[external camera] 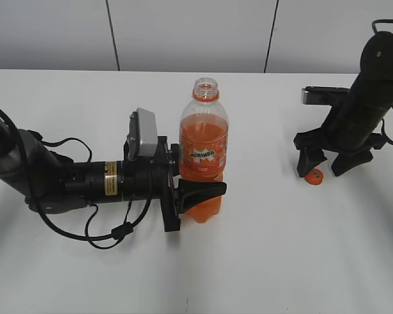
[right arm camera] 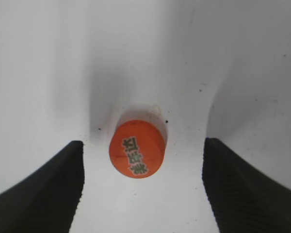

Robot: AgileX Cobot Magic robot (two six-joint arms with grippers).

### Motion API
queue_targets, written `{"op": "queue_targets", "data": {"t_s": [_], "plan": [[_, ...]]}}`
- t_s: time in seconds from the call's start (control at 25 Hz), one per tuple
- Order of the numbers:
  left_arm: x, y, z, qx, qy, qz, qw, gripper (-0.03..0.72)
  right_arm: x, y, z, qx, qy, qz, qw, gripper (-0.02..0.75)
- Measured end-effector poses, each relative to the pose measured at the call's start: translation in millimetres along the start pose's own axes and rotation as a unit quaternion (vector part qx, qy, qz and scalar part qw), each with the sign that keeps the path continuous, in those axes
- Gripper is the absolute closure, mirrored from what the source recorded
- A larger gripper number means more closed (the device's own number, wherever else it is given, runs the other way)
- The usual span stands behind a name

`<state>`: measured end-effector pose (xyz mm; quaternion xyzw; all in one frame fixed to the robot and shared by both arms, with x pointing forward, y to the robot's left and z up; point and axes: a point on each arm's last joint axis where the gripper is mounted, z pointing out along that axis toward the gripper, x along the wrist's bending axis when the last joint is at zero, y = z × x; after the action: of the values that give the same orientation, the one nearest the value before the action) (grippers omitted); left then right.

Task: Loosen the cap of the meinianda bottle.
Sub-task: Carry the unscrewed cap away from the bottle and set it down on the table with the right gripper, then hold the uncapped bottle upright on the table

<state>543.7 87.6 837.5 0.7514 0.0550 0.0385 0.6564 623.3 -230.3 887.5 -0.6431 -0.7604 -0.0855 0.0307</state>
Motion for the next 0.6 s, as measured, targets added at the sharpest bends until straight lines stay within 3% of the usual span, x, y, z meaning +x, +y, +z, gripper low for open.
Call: {"op": "queue_targets", "data": {"t_s": [0.6], "plan": [[-0.2,0,0,0.001,-0.001,0.0,1.0,0.316,9,1,-58,-0.065,-0.001,-0.016,0.998,0.16]]}}
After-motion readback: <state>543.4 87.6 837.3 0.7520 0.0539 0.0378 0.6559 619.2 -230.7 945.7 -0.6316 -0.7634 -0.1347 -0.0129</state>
